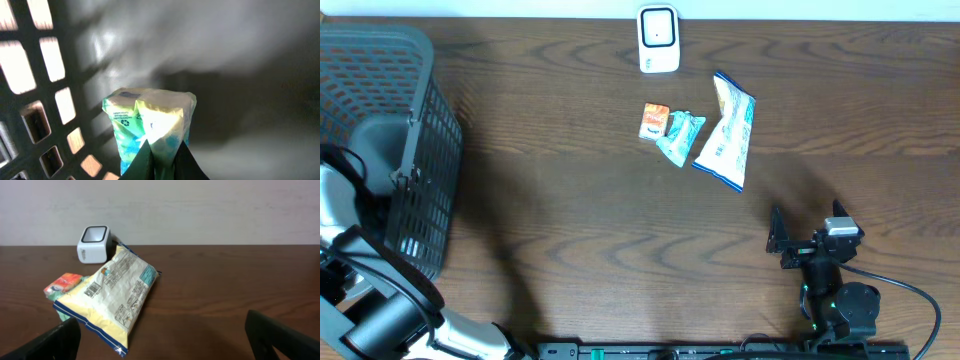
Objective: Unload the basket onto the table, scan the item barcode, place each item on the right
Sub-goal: 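Carry the green tissue pack to the scanner and release it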
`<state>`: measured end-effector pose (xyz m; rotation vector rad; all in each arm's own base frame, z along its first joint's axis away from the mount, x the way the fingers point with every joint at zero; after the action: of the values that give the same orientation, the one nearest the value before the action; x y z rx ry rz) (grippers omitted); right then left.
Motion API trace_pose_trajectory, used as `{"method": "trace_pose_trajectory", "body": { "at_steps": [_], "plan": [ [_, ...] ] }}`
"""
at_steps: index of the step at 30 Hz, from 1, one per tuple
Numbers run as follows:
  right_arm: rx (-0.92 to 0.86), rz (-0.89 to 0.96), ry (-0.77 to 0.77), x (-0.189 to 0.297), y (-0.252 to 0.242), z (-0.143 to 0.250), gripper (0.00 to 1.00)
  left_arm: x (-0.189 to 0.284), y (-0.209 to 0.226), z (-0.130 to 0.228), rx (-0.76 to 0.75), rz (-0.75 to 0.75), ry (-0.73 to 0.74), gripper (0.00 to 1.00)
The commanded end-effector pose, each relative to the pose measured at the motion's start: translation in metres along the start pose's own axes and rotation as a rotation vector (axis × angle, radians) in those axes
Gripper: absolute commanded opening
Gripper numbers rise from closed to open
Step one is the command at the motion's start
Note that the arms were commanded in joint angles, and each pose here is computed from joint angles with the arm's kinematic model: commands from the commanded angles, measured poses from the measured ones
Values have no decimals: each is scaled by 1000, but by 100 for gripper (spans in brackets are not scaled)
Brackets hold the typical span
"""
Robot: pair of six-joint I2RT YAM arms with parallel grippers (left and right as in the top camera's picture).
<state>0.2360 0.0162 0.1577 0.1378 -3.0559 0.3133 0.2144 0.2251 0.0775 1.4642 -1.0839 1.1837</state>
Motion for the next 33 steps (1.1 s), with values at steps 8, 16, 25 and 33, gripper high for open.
{"method": "trace_pose_trajectory", "body": {
  "at_steps": [8,16,25,33],
  "plan": [
    [-15,13,4,0,-2,1,99,220,-25,-49,77,595,-340,7],
    [-14,13,4,0,-2,1,99,336,-41,33,-171,1160,-190,7],
    [-15,13,4,0,-2,1,99,346,-74,215,-998,1273,-82,8],
    [-14,13,4,0,-2,1,99,269,-109,311,-1253,999,-119,8]
  ]
}}
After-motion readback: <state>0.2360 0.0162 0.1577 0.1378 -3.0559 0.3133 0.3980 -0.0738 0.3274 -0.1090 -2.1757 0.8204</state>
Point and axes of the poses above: each gripper's point midway between its finger pads, its own x axis back along the fingers, its own y axis along the line the jaws close on, z = x × y, the point moved 1 cm from there along x, back along the fingers, and after that the axes turned 13 degrees about x, right-handed, at the moved point
